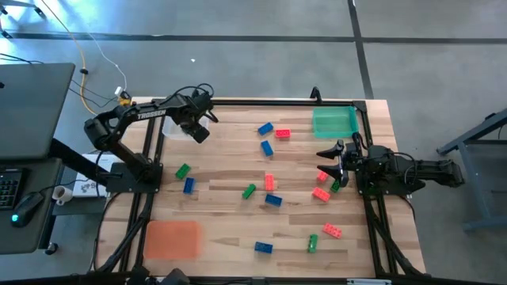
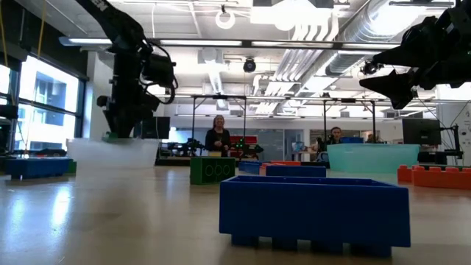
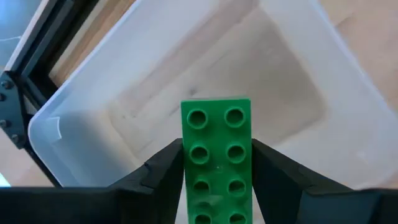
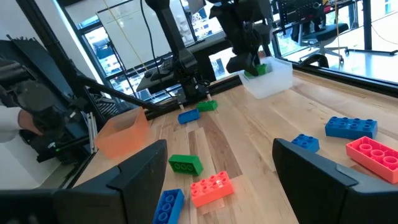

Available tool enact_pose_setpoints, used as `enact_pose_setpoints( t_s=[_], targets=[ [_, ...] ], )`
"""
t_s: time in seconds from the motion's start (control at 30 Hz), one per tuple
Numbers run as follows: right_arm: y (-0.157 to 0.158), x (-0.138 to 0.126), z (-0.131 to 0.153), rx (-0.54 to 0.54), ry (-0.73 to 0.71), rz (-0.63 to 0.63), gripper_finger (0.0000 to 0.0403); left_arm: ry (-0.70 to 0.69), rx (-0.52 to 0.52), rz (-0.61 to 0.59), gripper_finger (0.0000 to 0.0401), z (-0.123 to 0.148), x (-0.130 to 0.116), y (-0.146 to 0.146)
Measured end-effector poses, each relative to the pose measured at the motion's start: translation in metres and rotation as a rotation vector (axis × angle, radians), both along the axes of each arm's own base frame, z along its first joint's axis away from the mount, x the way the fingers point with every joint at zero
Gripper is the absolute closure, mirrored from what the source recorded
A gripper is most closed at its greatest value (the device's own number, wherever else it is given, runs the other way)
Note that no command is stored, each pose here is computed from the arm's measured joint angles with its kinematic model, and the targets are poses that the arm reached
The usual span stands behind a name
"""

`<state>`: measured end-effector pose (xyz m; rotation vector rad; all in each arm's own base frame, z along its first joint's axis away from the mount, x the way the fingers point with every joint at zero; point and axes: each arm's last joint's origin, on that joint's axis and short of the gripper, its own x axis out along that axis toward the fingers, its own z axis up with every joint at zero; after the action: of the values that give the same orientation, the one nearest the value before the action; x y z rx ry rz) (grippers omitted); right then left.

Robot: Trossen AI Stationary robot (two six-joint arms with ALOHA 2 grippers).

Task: Sort & place blocks by color
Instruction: Put the green game piece into the white bin, then put the blue game piece into the blue bin

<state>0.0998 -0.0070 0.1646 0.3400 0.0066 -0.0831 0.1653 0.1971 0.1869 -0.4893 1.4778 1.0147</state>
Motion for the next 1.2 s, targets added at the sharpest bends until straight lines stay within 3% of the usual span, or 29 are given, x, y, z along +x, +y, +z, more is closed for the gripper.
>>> enact_pose_setpoints(
  t_s=[0.53,0.77,1.2],
  targets=[
    [0.000,0.000,0.000,0.000,0.000,0.000,0.0124,-0.004,0.007,-0.024,0.0182,0.005,0.003,0.004],
    [0.000,0.000,0.000,0.000,0.000,0.000,0.0124,-0.099,-0.004,-0.042,0.0178,0.039,0.014,0.013],
    [0.000,0.000,0.000,0.000,0.000,0.000,0.0124,-0.391,0.124,-0.030,0.0178,0.116,0.029,0.005]
  ],
)
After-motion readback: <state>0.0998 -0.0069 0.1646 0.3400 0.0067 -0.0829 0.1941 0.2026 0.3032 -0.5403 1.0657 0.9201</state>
